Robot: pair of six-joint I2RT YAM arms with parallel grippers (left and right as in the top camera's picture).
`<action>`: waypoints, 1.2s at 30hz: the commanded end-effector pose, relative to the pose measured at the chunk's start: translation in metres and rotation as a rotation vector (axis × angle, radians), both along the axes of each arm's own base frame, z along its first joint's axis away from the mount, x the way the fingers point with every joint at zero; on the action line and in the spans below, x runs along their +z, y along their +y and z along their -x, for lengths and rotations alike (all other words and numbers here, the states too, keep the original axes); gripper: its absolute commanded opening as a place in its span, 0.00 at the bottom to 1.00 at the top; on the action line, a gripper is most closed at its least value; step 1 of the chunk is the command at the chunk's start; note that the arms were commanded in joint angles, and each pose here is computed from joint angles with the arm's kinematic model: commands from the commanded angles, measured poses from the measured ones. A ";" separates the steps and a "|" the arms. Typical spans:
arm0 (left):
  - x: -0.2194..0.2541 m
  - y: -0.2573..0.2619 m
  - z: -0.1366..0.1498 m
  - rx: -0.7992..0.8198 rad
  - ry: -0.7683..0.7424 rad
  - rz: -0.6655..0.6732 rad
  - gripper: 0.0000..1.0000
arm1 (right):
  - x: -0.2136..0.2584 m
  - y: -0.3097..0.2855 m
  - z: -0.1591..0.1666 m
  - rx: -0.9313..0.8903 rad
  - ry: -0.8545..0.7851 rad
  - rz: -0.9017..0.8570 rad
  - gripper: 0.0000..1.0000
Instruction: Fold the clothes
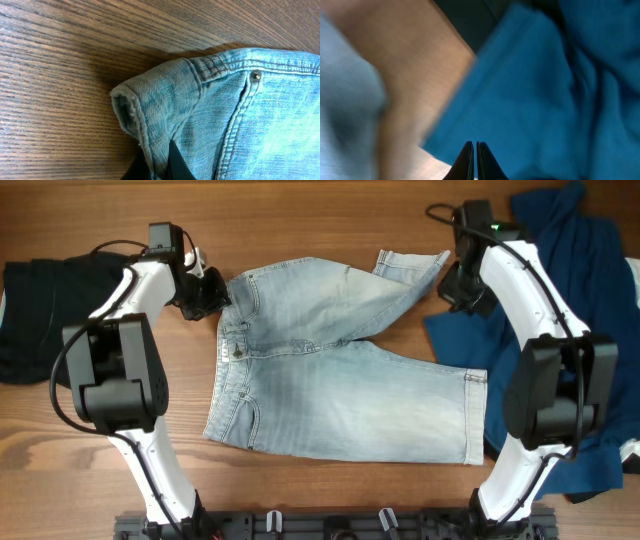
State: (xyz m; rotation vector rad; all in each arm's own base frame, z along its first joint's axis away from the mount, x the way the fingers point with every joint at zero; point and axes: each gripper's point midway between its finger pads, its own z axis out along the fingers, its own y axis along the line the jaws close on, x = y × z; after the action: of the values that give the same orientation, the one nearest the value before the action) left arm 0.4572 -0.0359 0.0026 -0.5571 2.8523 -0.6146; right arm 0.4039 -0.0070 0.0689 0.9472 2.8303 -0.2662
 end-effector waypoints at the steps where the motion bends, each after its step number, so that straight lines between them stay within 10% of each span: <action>1: -0.016 0.000 0.012 -0.003 0.063 -0.017 0.04 | -0.007 0.003 0.004 -0.008 0.015 0.003 0.04; 10: -0.017 0.012 0.019 0.026 0.095 -0.013 0.04 | 0.089 0.028 -0.088 0.117 -0.372 -0.105 0.48; 16: -0.017 0.012 0.019 0.026 0.095 -0.013 0.04 | -0.014 0.040 -0.088 0.091 -0.173 -0.172 0.46; 19: -0.018 0.012 0.026 0.027 0.128 -0.011 0.04 | -0.036 0.039 -0.087 0.080 -0.135 -0.172 0.04; 27: -0.021 0.023 0.049 0.054 0.231 -0.035 0.04 | 0.003 -0.015 0.007 -0.179 0.118 -0.046 0.05; 31: -0.021 0.022 0.051 0.054 0.239 -0.034 0.04 | 0.024 -0.014 0.013 -0.131 0.119 -0.049 0.23; 34: -0.021 0.022 0.051 0.054 0.239 -0.034 0.04 | 0.067 -0.021 -0.005 -0.137 -0.030 -0.053 0.61; 36: -0.021 0.022 0.051 0.054 0.238 -0.034 0.04 | 0.095 -0.018 -0.025 -0.057 -0.154 -0.087 0.58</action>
State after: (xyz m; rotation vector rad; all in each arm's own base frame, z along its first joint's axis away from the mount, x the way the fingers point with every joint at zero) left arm 0.4215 -0.0265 0.0005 -0.6817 2.9875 -0.6193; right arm 0.4052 -0.0199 0.1082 1.1606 2.8405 -0.1889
